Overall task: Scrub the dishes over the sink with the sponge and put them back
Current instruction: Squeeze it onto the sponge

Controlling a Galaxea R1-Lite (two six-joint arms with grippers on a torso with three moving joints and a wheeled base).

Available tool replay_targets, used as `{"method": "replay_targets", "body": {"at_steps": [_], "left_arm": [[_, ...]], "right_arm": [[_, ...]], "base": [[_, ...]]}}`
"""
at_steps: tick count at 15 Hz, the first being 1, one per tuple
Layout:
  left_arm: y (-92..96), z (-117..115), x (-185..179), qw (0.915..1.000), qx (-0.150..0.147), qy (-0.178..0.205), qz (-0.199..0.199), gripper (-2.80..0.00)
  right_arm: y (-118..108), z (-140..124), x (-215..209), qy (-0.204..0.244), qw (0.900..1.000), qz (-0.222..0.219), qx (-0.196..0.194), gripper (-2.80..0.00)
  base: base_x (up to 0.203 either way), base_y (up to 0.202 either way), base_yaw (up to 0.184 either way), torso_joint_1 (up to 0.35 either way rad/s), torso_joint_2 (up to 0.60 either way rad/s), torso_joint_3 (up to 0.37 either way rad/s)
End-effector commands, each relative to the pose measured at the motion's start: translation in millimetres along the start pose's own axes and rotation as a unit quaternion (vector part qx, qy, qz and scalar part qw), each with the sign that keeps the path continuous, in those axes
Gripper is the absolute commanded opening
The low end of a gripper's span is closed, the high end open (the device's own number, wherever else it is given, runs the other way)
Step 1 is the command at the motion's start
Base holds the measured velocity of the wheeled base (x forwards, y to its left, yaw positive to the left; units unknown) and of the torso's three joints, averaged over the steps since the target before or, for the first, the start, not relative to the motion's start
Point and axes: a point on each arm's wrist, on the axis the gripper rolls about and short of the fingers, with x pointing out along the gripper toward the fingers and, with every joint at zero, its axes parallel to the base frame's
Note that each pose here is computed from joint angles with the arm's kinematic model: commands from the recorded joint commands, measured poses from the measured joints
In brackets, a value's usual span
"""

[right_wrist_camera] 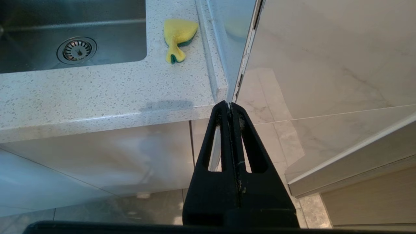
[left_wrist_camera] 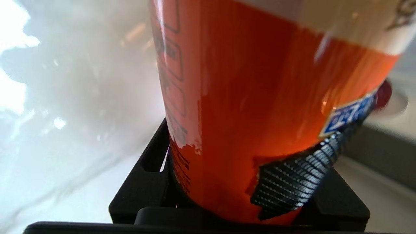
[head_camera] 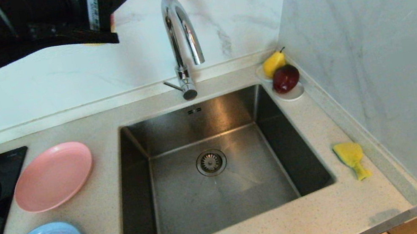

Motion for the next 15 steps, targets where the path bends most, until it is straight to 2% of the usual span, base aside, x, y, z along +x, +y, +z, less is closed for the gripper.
{"method": "replay_targets", "body": {"at_steps": [1, 4, 8, 15], "left_arm": [[-18.0, 1.2, 24.9, 0.9999, -0.004, -0.005, 0.009, -2.80], [-18.4, 18.3, 38.4, 0.9988, -0.018, -0.026, 0.039, -2.80], [-47.2, 24.3, 48.4, 0.9995, -0.003, -0.030, 0.013, -2.80], [-94.2, 29.3, 63.9, 0.9997, -0.006, -0.021, -0.009, -2.80]], "right_arm": [[0.0, 0.0, 0.0, 0.000, 1.000, 0.000, 0.000, -2.80], [0.0, 0.0, 0.0, 0.000, 1.000, 0.000, 0.000, -2.80], [0.0, 0.0, 0.0, 0.000, 1.000, 0.000, 0.000, -2.80], [0.0, 0.0, 0.0, 0.000, 1.000, 0.001, 0.000, -2.80]], "base": [[0.000, 0.000, 0.000, 0.000, 0.00, 0.000], [0.000, 0.000, 0.000, 0.000, 0.00, 0.000], [0.000, 0.000, 0.000, 0.000, 0.00, 0.000], [0.000, 0.000, 0.000, 0.000, 0.00, 0.000]]}}
